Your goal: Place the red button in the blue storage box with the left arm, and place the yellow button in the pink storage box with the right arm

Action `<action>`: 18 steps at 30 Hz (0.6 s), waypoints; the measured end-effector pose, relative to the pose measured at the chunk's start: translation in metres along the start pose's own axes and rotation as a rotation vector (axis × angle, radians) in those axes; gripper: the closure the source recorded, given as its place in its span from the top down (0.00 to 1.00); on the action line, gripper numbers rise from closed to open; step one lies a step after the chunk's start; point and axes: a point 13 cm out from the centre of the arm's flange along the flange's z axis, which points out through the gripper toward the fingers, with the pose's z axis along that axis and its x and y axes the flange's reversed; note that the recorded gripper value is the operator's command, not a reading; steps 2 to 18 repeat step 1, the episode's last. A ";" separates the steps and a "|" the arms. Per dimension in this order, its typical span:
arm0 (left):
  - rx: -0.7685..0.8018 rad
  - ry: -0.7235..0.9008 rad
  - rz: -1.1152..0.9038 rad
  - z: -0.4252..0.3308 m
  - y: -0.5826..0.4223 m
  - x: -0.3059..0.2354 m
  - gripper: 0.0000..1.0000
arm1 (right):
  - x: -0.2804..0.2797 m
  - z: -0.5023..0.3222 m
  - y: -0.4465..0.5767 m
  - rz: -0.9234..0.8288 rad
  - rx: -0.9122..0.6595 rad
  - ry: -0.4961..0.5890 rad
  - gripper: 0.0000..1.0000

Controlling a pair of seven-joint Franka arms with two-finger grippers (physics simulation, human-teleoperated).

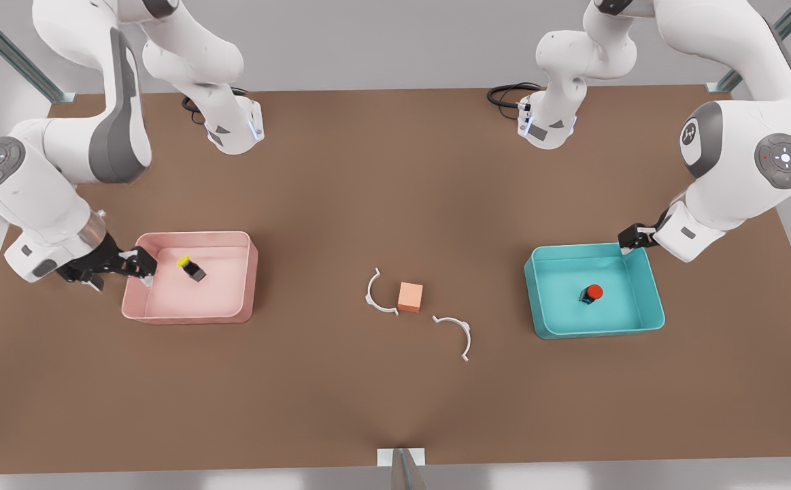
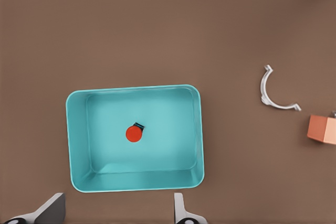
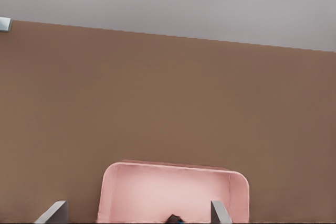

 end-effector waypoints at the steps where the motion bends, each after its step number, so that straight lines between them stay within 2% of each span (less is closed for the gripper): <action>1: 0.000 0.000 -0.002 0.000 0.000 0.000 1.00 | -0.001 -0.001 -0.004 0.008 0.006 0.024 1.00; 18: 0.000 0.000 -0.002 0.000 0.000 0.000 1.00 | -0.001 -0.001 -0.004 0.008 0.006 0.024 1.00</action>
